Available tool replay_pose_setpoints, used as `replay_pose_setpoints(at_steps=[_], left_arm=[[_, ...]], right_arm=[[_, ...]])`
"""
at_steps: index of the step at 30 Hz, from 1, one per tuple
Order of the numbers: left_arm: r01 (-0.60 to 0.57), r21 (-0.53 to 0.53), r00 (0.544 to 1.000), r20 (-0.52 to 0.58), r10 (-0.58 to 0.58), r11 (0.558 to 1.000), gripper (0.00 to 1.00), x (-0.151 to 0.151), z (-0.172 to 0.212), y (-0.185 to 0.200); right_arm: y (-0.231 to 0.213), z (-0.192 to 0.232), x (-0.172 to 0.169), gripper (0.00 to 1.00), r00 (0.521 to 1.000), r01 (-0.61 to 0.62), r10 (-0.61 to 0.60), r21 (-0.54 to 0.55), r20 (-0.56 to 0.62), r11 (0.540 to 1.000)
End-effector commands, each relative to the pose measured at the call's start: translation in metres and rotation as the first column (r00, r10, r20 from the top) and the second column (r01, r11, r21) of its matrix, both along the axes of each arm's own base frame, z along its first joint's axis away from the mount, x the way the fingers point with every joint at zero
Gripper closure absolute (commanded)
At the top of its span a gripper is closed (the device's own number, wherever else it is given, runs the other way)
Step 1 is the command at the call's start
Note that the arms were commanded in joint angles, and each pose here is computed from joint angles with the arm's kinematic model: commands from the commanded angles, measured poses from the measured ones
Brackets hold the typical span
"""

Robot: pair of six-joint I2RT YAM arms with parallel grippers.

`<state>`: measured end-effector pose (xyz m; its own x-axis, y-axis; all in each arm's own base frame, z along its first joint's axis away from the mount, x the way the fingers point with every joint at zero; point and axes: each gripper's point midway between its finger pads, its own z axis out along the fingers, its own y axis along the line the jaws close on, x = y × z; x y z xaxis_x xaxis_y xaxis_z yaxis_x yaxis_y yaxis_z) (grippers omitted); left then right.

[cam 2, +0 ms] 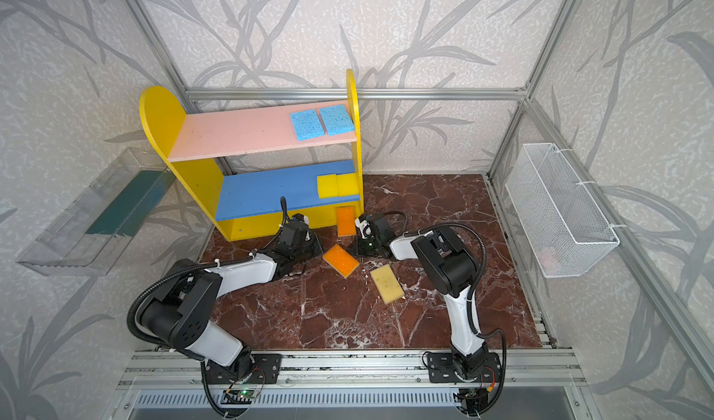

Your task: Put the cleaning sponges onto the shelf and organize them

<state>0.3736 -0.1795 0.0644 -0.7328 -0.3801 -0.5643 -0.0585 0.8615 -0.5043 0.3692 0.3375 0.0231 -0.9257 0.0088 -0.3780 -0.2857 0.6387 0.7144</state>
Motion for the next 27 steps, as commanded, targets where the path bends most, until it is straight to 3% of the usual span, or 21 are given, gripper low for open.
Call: replay_pose_setpoints(at_steps=[1,13,27], left_arm=[[0.043,-0.008,0.999,0.022,-0.043,0.999,1.0,0.01,0.004,-0.01],[0.077,0.035,0.997,-0.024,-0.076,0.996,1.0,0.034,-0.015,-0.023],[0.138,0.03,0.987,-0.083,-0.136,0.99,1.0,0.028,-0.038,-0.06]], right_arm=[[-0.017,0.027,0.006,1.0,0.998,0.045,-0.045,0.003,0.037,0.999],[-0.066,0.069,-0.007,1.0,0.989,0.103,-0.102,-0.006,0.108,0.995],[-0.093,0.116,-0.022,1.0,0.962,0.166,-0.159,-0.013,0.223,0.986]])
